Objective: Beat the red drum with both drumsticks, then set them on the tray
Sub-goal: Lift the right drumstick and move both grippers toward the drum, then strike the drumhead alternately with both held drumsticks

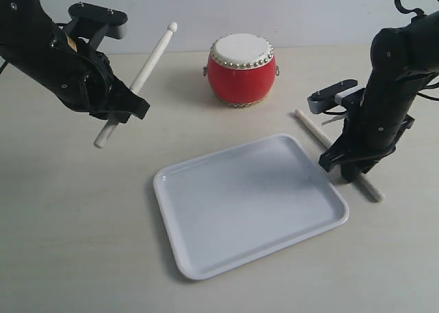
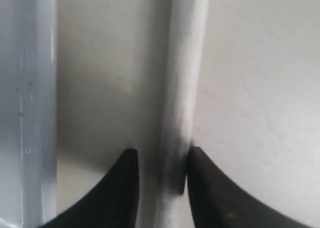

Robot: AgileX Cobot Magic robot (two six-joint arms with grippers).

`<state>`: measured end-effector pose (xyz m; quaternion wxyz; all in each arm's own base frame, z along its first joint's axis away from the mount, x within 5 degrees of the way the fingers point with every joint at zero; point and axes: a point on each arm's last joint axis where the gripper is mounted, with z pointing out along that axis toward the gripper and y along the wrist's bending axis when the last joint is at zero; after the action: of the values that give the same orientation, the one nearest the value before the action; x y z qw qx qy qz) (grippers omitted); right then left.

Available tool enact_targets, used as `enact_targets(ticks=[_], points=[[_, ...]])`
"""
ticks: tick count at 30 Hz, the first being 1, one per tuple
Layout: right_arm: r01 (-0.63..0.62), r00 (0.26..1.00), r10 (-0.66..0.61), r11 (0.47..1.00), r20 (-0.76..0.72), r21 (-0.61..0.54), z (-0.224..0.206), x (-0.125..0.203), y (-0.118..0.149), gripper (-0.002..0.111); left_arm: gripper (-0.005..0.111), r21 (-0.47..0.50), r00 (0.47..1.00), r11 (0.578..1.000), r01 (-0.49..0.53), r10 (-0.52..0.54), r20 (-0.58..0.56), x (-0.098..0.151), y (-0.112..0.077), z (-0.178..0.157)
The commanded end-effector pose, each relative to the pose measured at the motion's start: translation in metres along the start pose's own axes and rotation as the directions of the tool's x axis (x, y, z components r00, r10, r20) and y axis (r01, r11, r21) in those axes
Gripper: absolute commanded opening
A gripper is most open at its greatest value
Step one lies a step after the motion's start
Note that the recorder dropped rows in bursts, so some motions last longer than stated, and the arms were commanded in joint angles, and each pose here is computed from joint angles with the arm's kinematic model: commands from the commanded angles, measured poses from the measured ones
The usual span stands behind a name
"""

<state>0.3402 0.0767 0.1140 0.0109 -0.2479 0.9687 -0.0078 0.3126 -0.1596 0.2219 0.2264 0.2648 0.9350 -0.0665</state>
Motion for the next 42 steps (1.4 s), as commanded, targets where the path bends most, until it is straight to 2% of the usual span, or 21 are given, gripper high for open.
enact_targets(ticks=[1, 3, 8, 13, 17, 21, 27, 28, 31, 35, 37, 40, 42], points=[[-0.061, 0.998, 0.061, 0.998, 0.002, 0.006, 0.000, 0.001, -0.001, 0.010, 0.000, 0.007, 1.000, 1.000, -0.002, 0.002, 0.007, 0.000, -0.003, -0.002], [-0.083, 0.997, 0.083, 0.997, 0.002, 0.006, 0.000, 0.001, -0.001, 0.000, 0.000, 0.008, 1.000, 1.000, -0.002, 0.002, 0.003, 0.000, -0.003, -0.002], [-0.104, 0.993, 0.103, 0.994, 0.052, 0.020, -0.017, 0.000, -0.002, 0.000, 0.000, 0.009, 1.000, 1.000, -0.002, 0.002, -0.002, 0.000, -0.003, -0.002], [-0.111, 0.975, 0.100, 0.993, 0.197, 0.045, -0.079, -0.007, -0.005, 0.000, 0.000, 0.009, 1.000, 1.000, -0.013, 0.013, -0.002, 0.001, -0.003, -0.002], [-0.005, 0.970, 0.000, 1.000, 0.243, 0.018, -0.131, -0.010, 0.000, 0.000, 0.000, 0.002, 0.999, 1.000, -0.028, 0.028, 0.039, -0.003, -0.002, -0.002], [0.098, 0.963, -0.078, 0.993, 0.258, -0.065, -0.155, -0.018, 0.007, 0.000, 0.000, 0.017, 0.997, 1.000, -0.021, 0.020, 0.069, -0.011, -0.007, -0.002], [0.137, 0.962, -0.113, 0.987, 0.247, -0.083, -0.145, -0.036, 0.004, 0.000, 0.000, 0.036, 0.994, 0.995, -0.089, 0.087, 0.070, -0.039, -0.018, -0.005], [0.138, 0.968, -0.114, 0.986, 0.221, -0.094, -0.135, -0.041, 0.003, 0.000, 0.000, 0.038, 0.992, 0.995, -0.092, 0.089, 0.089, -0.056, -0.018, -0.011], [0.127, 0.973, -0.104, 0.987, 0.205, -0.103, -0.124, -0.049, 0.001, 0.000, 0.000, 0.045, 0.993, 0.995, -0.094, 0.091, 0.076, -0.075, -0.018, -0.007], [0.102, 0.955, -0.063, 0.987, 0.290, -0.122, -0.125, -0.058, 0.003, 0.000, 0.000, 0.061, 0.993, 0.992, -0.112, 0.114, -0.031, -0.069, -0.023, 0.048], [0.119, 0.948, -0.086, 0.989, 0.307, -0.092, -0.126, -0.060, 0.003, 0.000, 0.000, 0.050, 0.990, 0.989, -0.137, 0.139, -0.024, -0.070, -0.022, 0.055], [0.094, 0.941, -0.058, 0.991, 0.333, -0.093, -0.140, -0.066, 0.001, 0.000, 0.000, 0.042, 0.989, 0.988, -0.146, 0.147, -0.004, -0.084, -0.020, 0.041], [0.068, 0.937, -0.032, 0.993, 0.347, -0.092, -0.132, -0.072, 0.000, 0.000, 0.000, 0.045, 0.989, 0.988, -0.149, 0.149, 0.003, -0.096, -0.021, 0.022]])
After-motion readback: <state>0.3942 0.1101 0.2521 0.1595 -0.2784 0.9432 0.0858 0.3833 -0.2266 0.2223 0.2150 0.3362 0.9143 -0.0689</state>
